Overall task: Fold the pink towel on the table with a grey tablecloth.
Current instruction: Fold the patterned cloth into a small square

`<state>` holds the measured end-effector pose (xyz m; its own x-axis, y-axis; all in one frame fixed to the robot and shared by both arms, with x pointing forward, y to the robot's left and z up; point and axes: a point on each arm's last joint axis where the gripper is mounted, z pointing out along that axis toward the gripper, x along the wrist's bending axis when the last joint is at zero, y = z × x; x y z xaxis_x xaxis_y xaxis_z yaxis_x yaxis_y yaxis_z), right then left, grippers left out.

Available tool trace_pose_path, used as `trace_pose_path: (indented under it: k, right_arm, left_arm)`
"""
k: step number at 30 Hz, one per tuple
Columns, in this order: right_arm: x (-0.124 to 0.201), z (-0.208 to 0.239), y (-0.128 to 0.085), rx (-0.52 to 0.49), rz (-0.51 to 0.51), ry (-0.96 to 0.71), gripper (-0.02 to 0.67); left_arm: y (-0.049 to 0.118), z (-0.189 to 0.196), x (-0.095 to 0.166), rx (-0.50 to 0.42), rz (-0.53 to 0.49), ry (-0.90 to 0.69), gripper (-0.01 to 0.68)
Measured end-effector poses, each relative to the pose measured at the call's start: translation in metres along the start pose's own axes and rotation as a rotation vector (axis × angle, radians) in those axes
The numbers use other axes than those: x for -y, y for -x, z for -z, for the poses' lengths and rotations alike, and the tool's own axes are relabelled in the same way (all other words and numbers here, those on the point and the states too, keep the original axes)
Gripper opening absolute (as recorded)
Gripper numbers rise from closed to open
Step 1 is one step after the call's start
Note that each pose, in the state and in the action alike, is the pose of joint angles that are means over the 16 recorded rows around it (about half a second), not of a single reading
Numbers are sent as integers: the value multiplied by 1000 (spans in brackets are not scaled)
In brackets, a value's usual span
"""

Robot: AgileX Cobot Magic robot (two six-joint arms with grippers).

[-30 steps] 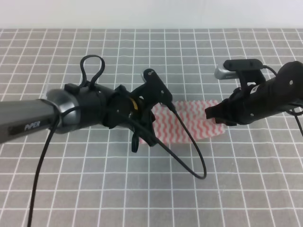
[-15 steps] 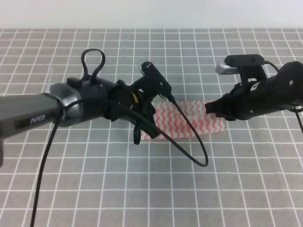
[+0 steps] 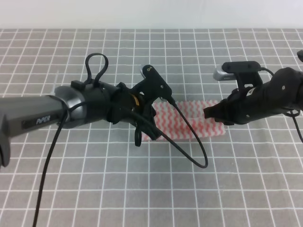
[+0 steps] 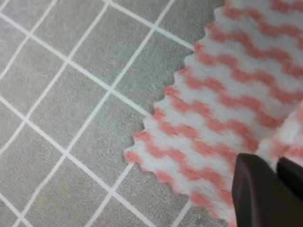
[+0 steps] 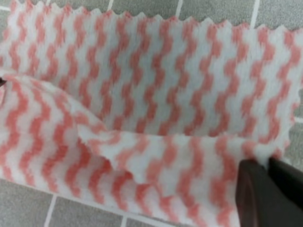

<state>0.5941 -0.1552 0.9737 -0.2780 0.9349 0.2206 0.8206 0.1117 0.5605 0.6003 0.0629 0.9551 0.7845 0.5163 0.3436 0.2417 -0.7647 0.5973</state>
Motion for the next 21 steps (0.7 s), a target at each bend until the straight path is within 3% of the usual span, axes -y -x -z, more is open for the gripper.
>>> trace_pose_path:
  k: [21]
  right_arm:
    - [-6, -2, 1, 8, 4, 36, -15]
  left_arm:
    - [-8, -4, 3, -33, 5, 25, 0]
